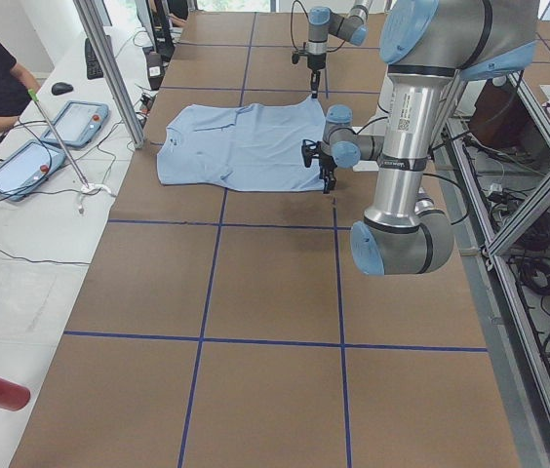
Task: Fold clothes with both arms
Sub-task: 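Grasp both hem corners nearest the robot with left and right grippers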
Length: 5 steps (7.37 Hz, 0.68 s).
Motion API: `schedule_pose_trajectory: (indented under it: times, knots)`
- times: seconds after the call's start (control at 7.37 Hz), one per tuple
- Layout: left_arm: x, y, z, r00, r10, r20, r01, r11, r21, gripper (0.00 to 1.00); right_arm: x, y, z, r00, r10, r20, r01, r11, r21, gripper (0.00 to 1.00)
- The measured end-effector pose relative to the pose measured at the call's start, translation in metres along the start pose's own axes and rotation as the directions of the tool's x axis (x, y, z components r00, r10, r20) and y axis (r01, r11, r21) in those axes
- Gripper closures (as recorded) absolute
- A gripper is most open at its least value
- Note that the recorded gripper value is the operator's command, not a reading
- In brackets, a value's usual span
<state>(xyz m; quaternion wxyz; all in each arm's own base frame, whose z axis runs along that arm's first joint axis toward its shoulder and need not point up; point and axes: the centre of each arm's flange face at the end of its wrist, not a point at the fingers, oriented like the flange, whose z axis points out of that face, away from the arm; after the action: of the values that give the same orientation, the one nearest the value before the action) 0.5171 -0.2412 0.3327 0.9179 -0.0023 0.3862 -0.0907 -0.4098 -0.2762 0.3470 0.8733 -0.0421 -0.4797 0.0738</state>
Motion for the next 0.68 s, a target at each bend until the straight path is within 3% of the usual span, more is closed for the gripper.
schedule_pose_trajectory:
  times: [0.27, 0.68]
  knots:
    - [0.000, 0.001, 0.001, 1.000, 0.000, 0.005, 0.000, 1.000, -0.001, 0.74, 0.000, -0.001, -0.001, 1.000, 0.002, 0.001, -0.002, 1.000, 0.000, 1.00]
    - [0.002, 0.004, 0.000, 1.000, 0.004, 0.008, -0.004, 1.000, -0.005, 1.00, 0.003, -0.011, -0.009, 1.000, 0.019, 0.008, -0.019, 1.000, -0.008, 1.00]
